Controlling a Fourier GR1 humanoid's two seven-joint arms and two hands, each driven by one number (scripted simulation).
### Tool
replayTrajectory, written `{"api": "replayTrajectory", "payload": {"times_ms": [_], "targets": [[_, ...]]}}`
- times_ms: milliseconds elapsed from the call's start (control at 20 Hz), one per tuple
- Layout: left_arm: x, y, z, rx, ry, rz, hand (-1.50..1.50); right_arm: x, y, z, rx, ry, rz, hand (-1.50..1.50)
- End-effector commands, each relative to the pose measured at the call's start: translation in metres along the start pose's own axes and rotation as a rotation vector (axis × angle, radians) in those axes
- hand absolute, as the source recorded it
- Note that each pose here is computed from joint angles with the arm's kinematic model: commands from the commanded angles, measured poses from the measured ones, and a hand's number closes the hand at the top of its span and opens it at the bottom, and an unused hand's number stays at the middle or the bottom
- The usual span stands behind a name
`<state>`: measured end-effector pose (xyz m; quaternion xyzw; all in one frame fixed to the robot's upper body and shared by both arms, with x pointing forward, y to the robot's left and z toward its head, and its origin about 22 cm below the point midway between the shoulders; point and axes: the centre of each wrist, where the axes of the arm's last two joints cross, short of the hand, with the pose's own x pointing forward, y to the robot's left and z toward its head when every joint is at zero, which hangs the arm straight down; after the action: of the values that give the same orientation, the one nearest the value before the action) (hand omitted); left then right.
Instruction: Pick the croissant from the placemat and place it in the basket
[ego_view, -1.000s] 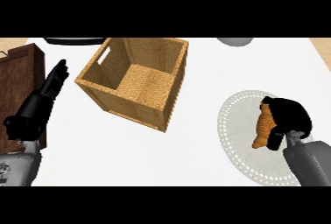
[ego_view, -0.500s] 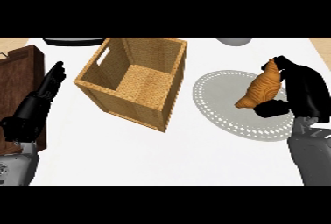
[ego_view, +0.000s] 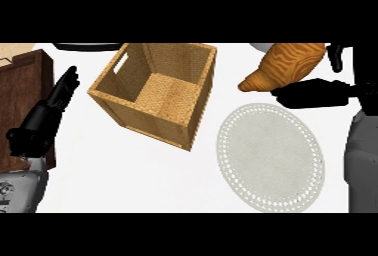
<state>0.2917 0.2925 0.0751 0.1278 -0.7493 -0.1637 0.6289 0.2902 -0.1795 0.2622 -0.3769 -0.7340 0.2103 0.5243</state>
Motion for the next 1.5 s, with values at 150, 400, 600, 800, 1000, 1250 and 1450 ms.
{"api": "replayTrajectory", "payload": {"times_ms": [150,400,600,800,1000,1250,1450], "targets": [[0.005,-0.001,-0.01,-0.013,0.001,0.008,0.0,0.104,-0.02,-0.02,0.105,-0.066,-0.079,1.5],[-0.002,-0.021,0.006,-0.012,-0.004,-0.004,0.0,0.15,-0.012,-0.048,0.178,-0.035,-0.077,1.5],[0.0,-0.014,0.004,-0.007,-0.022,-0.007,0.0,0.182,0.027,-0.058,0.197,-0.006,-0.073,1.5],[0.004,0.004,0.0,-0.023,-0.014,0.004,0.0,0.191,0.04,-0.075,0.293,0.046,-0.049,1.5],[-0.001,-0.009,0.004,-0.025,-0.024,-0.004,0.0,0.189,0.058,-0.086,0.384,0.087,-0.017,1.5],[0.0,0.01,0.002,-0.013,-0.005,0.003,0.0,0.202,0.071,-0.086,0.448,0.173,0.078,1.5],[0.005,-0.005,-0.002,0.002,-0.012,-0.011,0.0,0.192,0.098,-0.081,0.441,0.169,0.298,1.5]]}}
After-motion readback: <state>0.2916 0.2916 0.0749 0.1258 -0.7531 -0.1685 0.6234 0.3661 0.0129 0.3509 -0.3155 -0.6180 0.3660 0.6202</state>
